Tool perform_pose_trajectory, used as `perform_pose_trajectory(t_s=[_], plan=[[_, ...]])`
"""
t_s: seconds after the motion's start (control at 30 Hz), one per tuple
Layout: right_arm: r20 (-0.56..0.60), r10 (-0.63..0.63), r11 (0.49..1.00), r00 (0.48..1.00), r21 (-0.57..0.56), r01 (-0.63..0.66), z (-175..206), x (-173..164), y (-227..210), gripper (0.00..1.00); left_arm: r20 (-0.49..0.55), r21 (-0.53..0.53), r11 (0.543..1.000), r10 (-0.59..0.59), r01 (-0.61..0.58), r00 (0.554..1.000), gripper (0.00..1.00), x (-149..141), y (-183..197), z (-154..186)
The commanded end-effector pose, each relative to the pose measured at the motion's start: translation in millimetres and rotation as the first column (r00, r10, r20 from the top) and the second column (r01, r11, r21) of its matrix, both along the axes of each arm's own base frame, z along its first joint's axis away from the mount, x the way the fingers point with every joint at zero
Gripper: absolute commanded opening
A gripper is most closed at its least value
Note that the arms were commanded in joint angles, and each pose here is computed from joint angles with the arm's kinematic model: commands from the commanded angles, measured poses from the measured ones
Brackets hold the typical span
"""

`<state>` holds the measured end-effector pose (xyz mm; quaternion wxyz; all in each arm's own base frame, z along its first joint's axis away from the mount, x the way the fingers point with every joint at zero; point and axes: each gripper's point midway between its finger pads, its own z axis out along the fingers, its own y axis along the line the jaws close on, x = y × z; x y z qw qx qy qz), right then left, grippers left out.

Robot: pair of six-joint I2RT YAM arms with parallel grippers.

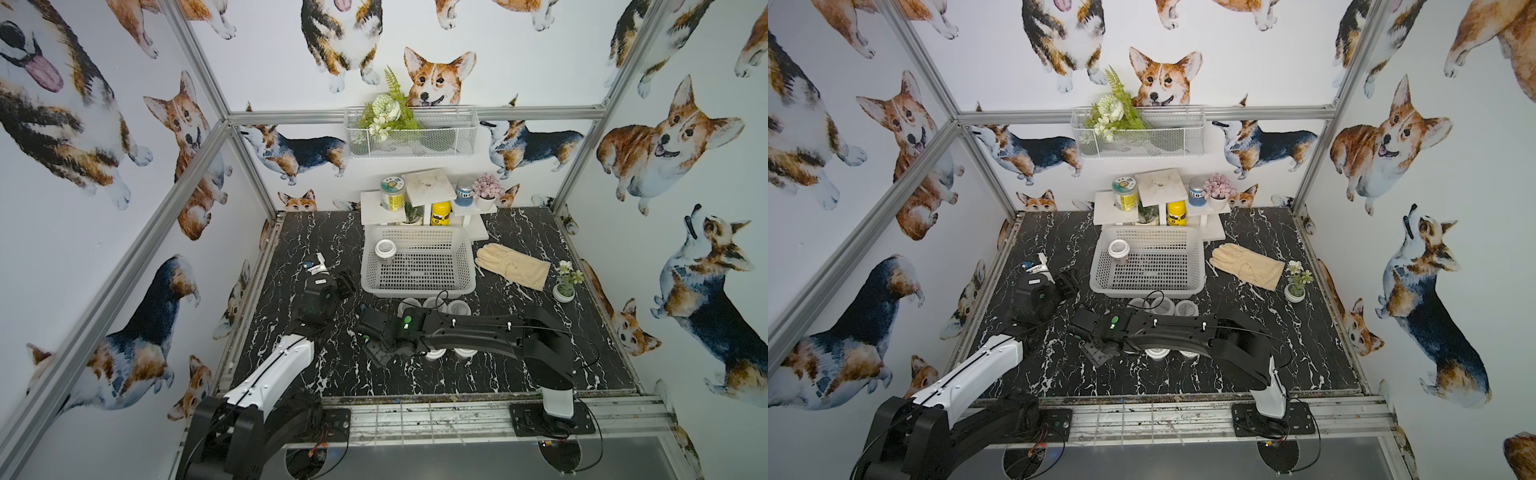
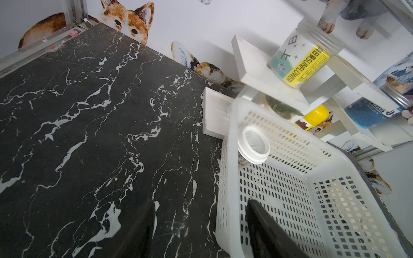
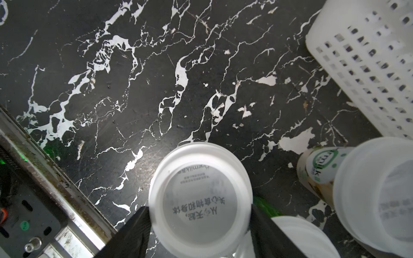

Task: Put the yogurt in the basket
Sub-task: Pick up the yogurt from the center of the board.

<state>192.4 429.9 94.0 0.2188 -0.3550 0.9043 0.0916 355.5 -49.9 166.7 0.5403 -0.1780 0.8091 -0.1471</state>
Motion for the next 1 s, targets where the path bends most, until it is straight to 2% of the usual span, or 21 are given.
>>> perform_pose_trajectory(t_s=[0.0, 0.7, 0.73, 0.97], plan=[[0.003, 0.013, 1.0, 1.0, -0.001, -0.013, -1, 0, 4, 0.74, 0.019, -0.001, 1.0, -0.006, 0.006, 1.0, 0.7, 2, -1, 6], [0.024, 0.013, 1.0, 1.0, 0.007, -0.013, 3, 8, 14, 0.75, 0.018, -0.001, 1.0, -0.006, 0.006, 1.0, 0.67, 2, -1, 5], [0.024, 0.012, 1.0, 1.0, 0.012, -0.012, 4, 8, 15, 0.99, 0.018, -0.001, 1.0, -0.006, 0.006, 1.0, 0.67, 2, -1, 5], [0.028, 0.015, 1.0, 1.0, 0.023, -0.015, 9, 10, 19, 1.0, 0.017, -0.001, 1.0, -0.006, 0.006, 1.0, 0.66, 2, -1, 5]])
